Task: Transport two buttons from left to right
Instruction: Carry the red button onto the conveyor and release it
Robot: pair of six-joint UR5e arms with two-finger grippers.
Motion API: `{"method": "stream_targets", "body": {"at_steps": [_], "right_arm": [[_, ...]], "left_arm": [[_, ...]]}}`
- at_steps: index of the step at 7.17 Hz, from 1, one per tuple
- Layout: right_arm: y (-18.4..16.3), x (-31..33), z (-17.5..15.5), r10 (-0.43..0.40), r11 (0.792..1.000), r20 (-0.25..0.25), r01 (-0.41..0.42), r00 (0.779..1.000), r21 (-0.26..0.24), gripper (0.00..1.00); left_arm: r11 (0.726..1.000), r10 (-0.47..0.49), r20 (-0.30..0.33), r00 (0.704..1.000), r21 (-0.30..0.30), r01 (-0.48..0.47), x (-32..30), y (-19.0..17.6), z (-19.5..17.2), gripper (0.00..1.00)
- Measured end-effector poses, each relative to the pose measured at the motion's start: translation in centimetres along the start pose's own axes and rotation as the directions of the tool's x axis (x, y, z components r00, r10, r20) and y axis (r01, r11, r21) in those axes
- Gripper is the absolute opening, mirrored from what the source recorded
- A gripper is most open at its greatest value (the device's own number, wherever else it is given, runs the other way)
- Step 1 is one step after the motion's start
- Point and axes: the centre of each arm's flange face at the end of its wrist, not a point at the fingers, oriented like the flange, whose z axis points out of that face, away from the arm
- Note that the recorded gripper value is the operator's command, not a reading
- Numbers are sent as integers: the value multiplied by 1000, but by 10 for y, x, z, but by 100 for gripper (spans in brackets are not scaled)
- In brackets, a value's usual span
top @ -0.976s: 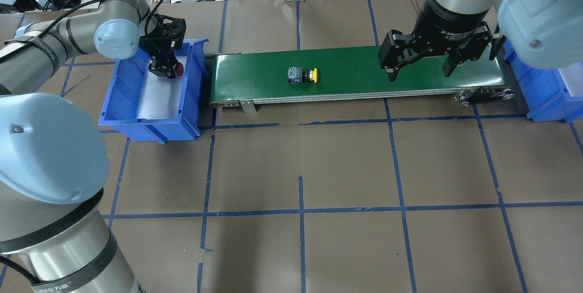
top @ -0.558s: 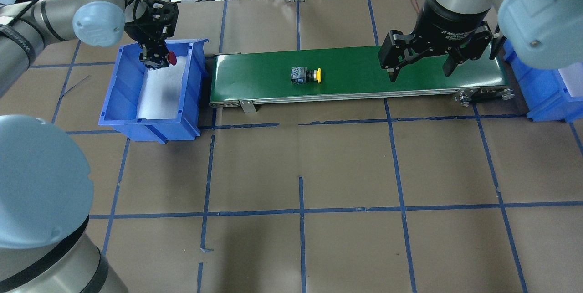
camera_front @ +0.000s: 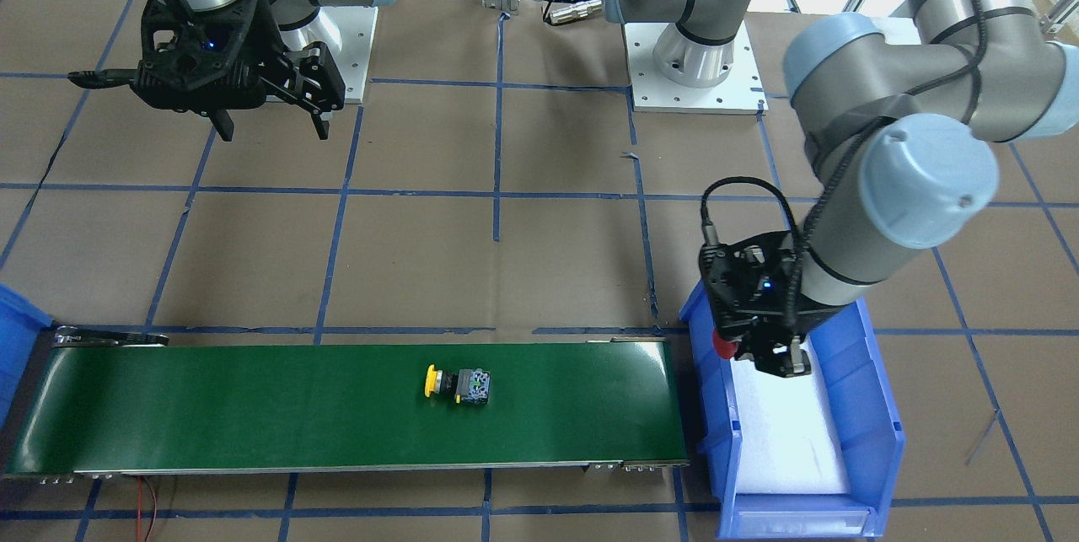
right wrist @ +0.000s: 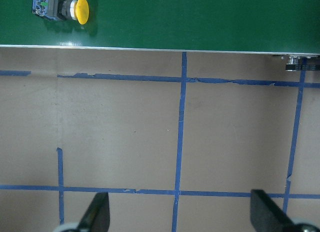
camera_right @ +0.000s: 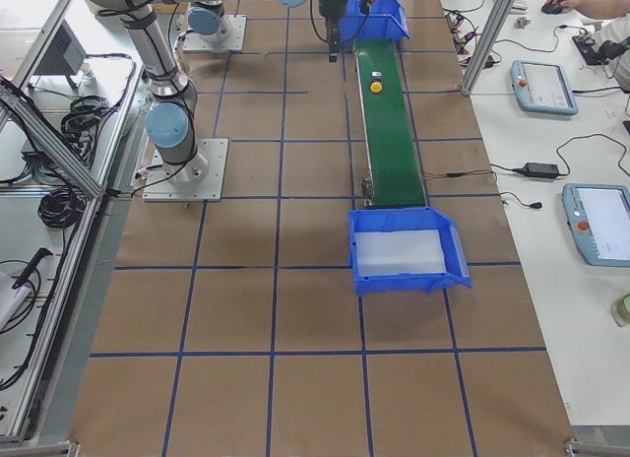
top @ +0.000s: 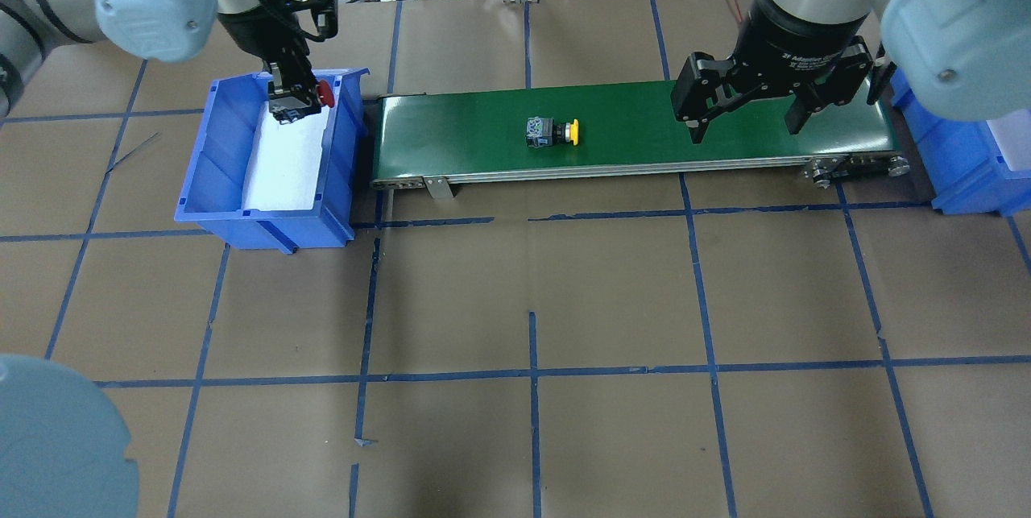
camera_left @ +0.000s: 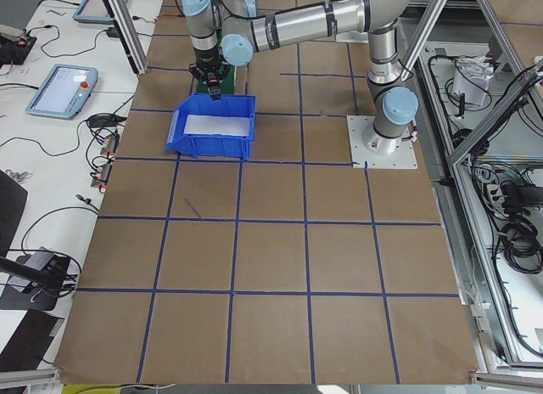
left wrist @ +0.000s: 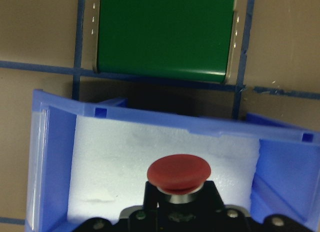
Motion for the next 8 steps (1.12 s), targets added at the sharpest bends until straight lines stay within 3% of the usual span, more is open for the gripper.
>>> {"method": "stream_targets", "body": {"at_steps": [2,5,6,8], "right_arm": [[0,0,0,2,1000,0,-2,1000,-1,100],[0,0,0,2,1000,1,-2,1000,-1,100],[0,1,0,4,1000,1,-4,1000,-2,100],[0,2,1,11,1000,0,-11,1000,-6,100]], "left_arm": [[996,88,58,994,-8,-88,8,-69,34,18],[988,148,62,987,-52,-145,3,-108,103,26],[987,151,55,987,-56,-148,1,-111,116,98],[988,146,56,988,-59,-143,-1,-112,125,99]]}}
